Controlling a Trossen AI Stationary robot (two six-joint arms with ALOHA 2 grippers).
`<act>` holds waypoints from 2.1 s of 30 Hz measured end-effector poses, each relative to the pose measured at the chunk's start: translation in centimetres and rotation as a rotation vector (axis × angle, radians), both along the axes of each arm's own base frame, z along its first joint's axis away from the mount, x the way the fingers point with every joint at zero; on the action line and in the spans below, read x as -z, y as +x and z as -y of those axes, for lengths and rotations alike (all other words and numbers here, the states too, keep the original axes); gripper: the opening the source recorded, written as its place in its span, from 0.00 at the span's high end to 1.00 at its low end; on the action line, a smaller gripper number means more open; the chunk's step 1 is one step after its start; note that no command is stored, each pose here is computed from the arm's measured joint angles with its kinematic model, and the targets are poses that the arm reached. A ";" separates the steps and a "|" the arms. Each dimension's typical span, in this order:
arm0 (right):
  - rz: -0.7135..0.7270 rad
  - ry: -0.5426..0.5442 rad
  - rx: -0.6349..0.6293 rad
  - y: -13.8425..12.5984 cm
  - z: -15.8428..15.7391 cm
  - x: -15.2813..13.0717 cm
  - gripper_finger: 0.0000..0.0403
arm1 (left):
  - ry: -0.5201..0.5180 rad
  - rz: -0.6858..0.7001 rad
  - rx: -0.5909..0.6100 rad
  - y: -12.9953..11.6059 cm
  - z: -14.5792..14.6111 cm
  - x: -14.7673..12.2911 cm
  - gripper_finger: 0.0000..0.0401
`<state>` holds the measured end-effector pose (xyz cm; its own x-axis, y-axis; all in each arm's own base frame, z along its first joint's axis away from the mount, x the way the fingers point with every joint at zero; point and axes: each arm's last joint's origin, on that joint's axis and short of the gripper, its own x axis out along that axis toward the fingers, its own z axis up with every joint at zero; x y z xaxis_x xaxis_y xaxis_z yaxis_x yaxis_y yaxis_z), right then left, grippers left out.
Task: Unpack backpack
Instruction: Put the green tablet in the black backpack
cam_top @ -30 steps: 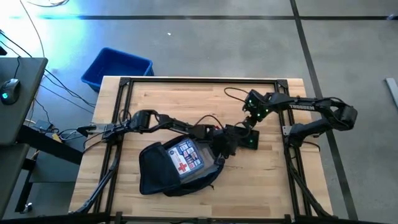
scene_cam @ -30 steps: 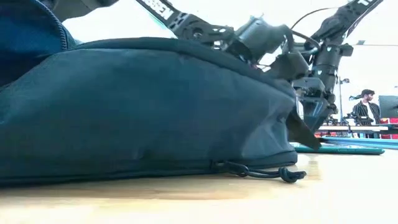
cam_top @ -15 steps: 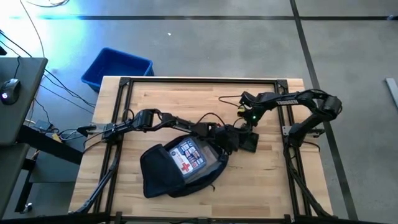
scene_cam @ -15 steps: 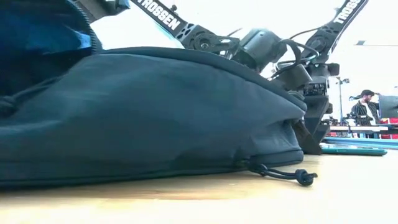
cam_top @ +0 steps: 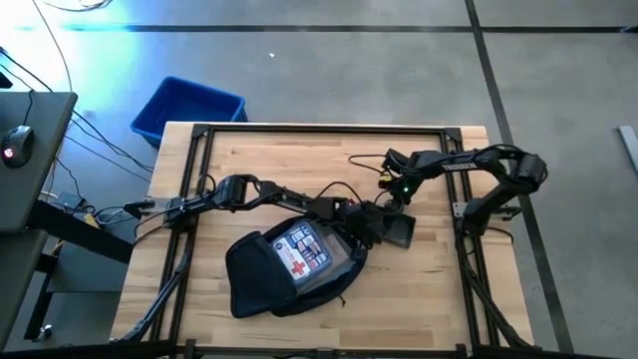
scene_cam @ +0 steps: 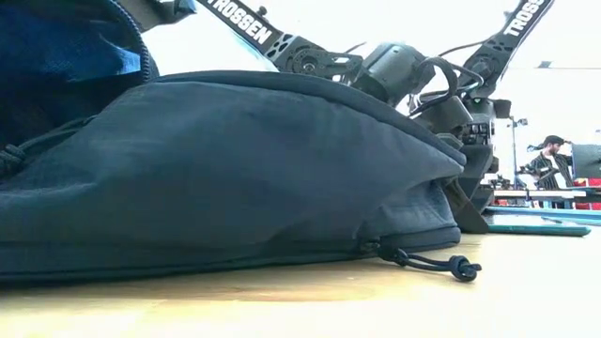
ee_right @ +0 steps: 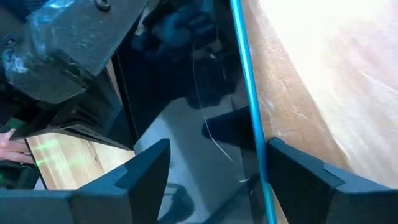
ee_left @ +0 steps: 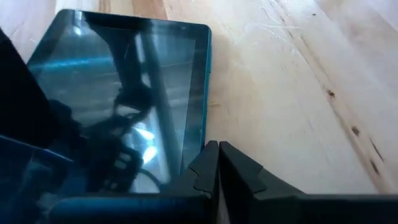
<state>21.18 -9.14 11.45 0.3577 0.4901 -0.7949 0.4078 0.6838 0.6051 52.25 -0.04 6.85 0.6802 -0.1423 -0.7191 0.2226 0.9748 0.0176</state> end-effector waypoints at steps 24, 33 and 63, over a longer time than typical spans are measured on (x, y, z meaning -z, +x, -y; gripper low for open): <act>0.031 -0.146 0.084 0.5 -1.7 -4.9 0.98 | 0.270 -0.161 0.063 -4.0 4.1 -9.9 1.00; 0.455 -0.264 0.228 3.3 -5.1 -12.0 0.99 | 0.396 -0.103 -0.092 -11.4 6.6 -19.7 1.00; 0.194 -0.099 -0.141 20.9 -10.3 -6.9 0.99 | -0.085 -0.407 -0.581 -38.0 20.3 -15.0 1.00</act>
<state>42.04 1.12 18.31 0.4422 0.4690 -0.7645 0.1871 0.7854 0.5901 14.28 -20.30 21.82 0.3433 0.0950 -0.9344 -0.3602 0.9321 -0.0376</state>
